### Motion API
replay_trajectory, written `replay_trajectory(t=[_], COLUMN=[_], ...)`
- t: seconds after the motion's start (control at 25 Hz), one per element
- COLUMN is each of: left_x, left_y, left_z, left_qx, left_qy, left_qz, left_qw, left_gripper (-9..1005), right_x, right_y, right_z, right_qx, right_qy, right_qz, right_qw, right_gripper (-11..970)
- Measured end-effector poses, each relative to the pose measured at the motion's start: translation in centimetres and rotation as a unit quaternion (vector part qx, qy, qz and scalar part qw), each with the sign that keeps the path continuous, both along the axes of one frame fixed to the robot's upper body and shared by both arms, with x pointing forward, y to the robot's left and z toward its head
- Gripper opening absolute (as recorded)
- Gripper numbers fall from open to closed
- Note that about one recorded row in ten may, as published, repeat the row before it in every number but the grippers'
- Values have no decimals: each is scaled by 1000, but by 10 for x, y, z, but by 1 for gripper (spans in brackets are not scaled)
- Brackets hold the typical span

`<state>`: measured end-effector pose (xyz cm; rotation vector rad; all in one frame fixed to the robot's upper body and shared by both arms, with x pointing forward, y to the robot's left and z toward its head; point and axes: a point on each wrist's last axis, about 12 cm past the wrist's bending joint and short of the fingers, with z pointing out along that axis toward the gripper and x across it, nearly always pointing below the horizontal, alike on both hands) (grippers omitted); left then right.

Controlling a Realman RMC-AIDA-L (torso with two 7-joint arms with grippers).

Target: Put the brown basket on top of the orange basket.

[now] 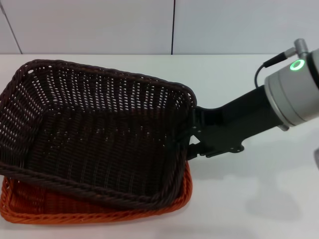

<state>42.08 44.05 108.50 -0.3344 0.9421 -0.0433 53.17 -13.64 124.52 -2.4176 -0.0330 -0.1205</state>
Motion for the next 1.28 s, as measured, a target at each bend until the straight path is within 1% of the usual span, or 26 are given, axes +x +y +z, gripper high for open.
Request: replay_trajectory(t=[0.2, 0.28, 0.4, 0.52, 0.6, 0.68, 0.76, 0.84, 0.88, 0.96, 1.0, 1.04, 1.16, 1.28], left_x=[0, 1, 1, 1, 1, 0, 1, 2, 3, 6, 7, 9, 13, 17], left_y=[1, 0, 0, 0, 1, 3, 3, 5, 6, 9, 10, 11, 13, 19], left_z=[0, 0, 0, 0, 0, 1, 1, 2, 3, 7, 9, 11, 18, 29], left_qx=[-1, -1, -1, -2, -1, -1, -3, -2, -1, 3, 6, 9, 16, 14], left_qy=[1, 1, 0, 1, 0, -1, -1, -2, -2, -3, -4, -5, -10, -26], left_qz=[2, 2, 2, 2, 4, 9, 11, 13, 14, 13, 12, 11, 5, -8], left_qw=[1000, 1000, 1000, 1000, 1000, 1000, 1000, 1000, 1000, 1000, 1000, 1000, 1000, 1000], left_gripper=[546, 545, 545, 545, 545, 546, 546, 546, 546, 546, 546, 546, 545, 545], right_x=[-2, 0, 5, 1, -9, -14, -12, -5, -2, 7, 10, 14, 23, 20], right_y=[-10, -15, -17, -25, -34, -43, -47, -48, -47, -45, -44, -44, -47, -56], right_z=[4, 6, 4, 6, 13, 19, 23, 30, 35, 48, 54, 61, 75, 84], right_qx=[19, 30, 37, 47, 75, 109, 144, 196, 228, 301, 330, 362, 445, 526], right_qy=[-4, -2, -5, -23, -38, -39, -24, -4, 9, 47, 64, 86, 138, 175], right_qz=[-11, -18, -23, -25, -32, -40, -58, -88, -104, -139, -156, -176, -247, -316], right_qw=[1000, 999, 999, 998, 996, 992, 988, 977, 968, 942, 929, 911, 850, 770], right_gripper=[405, 405, 405, 405, 405, 405, 405, 405, 405, 405, 405, 405, 405, 405])
